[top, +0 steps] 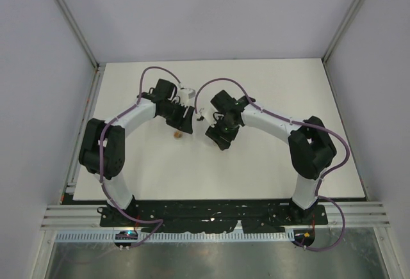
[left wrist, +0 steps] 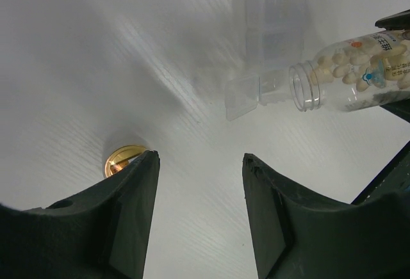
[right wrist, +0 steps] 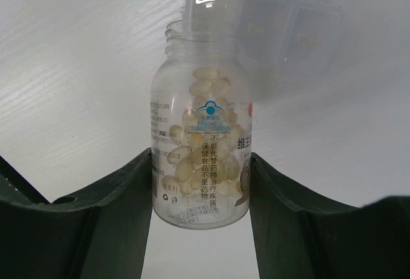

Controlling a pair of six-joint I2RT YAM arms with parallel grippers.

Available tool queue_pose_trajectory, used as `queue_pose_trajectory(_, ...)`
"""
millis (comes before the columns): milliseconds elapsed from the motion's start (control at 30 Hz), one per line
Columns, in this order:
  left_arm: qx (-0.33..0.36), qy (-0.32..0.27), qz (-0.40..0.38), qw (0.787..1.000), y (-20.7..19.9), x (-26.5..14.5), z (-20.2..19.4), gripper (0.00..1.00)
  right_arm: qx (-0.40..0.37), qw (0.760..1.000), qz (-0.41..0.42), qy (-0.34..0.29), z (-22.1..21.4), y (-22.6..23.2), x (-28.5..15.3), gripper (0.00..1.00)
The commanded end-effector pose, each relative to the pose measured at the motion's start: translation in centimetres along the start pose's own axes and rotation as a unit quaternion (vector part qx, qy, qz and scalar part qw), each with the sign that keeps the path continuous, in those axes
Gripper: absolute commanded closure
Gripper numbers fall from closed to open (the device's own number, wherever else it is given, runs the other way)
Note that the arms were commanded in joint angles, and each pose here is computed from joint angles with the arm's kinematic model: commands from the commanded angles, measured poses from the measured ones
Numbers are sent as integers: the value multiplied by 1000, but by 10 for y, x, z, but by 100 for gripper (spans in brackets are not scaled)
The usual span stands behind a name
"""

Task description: Sort the pills into containers

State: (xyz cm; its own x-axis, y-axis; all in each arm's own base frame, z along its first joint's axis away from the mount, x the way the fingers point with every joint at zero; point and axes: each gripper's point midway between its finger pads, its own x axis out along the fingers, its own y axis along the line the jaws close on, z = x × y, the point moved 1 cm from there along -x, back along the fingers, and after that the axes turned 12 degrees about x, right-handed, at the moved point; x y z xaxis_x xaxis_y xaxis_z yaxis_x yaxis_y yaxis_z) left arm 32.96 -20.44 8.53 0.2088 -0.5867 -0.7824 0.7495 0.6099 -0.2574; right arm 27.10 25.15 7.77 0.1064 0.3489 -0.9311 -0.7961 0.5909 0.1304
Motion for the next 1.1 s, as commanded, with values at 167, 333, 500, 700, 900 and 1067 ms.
queue_pose_trajectory(167,6,-25,23,999,6,-9,11,42,-15,1000,-11,-4,14,-1,-7,94)
queue_pose_trajectory(333,5,-25,23,999,6,-9,11,42,-16,1000,-15,2,13,-2,-6,94)
queue_pose_trajectory(500,5,-24,23,999,6,-9,11,42,-17,1000,-18,9,12,-3,-7,94)
queue_pose_trajectory(700,3,-24,23,999,6,-9,10,42,-17,1000,-21,13,13,-4,-7,94)
queue_pose_trajectory(900,3,-24,25,999,8,-10,10,42,-19,999,-25,20,12,-4,-7,95)
queue_pose_trajectory(1067,2,-23,24,999,7,-9,9,42,-18,999,-25,22,12,-4,-8,95)
